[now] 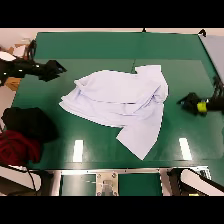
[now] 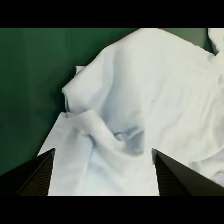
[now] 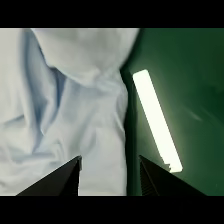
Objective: Fold the shirts.
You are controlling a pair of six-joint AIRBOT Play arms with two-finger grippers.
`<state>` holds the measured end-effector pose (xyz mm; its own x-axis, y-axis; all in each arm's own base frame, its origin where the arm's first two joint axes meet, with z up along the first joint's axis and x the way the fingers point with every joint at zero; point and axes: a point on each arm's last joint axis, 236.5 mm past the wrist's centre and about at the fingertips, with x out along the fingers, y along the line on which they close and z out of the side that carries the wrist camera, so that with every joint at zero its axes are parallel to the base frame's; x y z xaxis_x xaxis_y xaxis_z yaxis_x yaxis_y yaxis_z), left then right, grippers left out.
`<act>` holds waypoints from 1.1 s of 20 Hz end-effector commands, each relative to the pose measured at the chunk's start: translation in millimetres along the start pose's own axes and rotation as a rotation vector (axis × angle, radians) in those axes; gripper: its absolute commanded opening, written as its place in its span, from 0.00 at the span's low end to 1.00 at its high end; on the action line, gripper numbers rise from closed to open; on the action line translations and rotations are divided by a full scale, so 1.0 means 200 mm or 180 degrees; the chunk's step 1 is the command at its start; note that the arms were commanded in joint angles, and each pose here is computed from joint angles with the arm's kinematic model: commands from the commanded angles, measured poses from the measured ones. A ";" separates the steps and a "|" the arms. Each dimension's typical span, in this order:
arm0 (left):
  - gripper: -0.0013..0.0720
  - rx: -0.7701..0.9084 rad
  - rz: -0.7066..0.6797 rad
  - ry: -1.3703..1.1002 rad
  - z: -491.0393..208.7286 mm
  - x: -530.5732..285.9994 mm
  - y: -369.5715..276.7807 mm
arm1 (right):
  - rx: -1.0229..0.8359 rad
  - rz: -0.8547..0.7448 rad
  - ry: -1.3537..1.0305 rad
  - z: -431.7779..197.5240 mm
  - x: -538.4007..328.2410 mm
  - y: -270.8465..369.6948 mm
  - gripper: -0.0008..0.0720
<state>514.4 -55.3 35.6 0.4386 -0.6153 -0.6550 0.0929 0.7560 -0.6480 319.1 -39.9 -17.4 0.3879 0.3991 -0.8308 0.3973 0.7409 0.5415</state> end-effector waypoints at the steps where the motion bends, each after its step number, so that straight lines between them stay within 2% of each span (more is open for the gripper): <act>1: 0.98 -0.0039 0.0002 0.0257 -0.08 -0.13 0.10 | 0.0473 0.0030 0.0426 -0.37 0.15 -0.12 0.61; 5: 0.98 0.0065 0.0334 0.0597 -0.21 -0.17 0.23 | 0.0515 0.0203 0.0630 -0.53 0.36 -0.05 0.60; 7: 0.98 0.0078 0.0418 0.0700 -0.24 -0.18 0.27 | 0.0532 0.0271 0.0636 -0.52 0.43 0.00 0.54; 9: 0.98 0.0086 0.0448 0.0768 -0.27 -0.18 0.28 | 0.0513 0.0320 0.0510 -0.47 0.48 0.04 0.40; 10: 0.98 0.0084 0.0447 0.0770 -0.27 -0.18 0.28 | 0.0503 0.0308 0.0435 -0.43 0.49 0.03 0.26; 11: 0.98 0.0084 0.0446 0.0773 -0.27 -0.18 0.28 | 0.0432 0.0302 0.0368 -0.39 0.48 0.03 0.08; 12: 0.98 0.0085 0.0446 0.0776 -0.27 -0.18 0.28 | 0.0362 0.0272 0.0296 -0.33 0.45 0.01 0.04; 14: 0.98 0.0076 0.0419 0.0847 -0.30 -0.19 0.27 | 0.0368 0.0059 0.0146 -0.18 0.33 -0.10 0.04; 17: 0.98 -0.0014 0.0338 0.1105 -0.42 -0.18 0.26 | 0.0672 -0.0155 -0.0156 0.01 0.12 -0.31 0.04; 22: 0.98 -0.0443 0.0101 0.1925 -0.95 0.01 0.23 | 0.0649 -0.0145 -0.0090 -0.01 0.12 -0.35 0.04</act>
<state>392.7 -38.7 -44.1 -0.0114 -0.6110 -0.7915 0.0005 0.7916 -0.6111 303.8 -72.1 -74.6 0.3984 0.3581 -0.8444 0.5723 0.6224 0.5339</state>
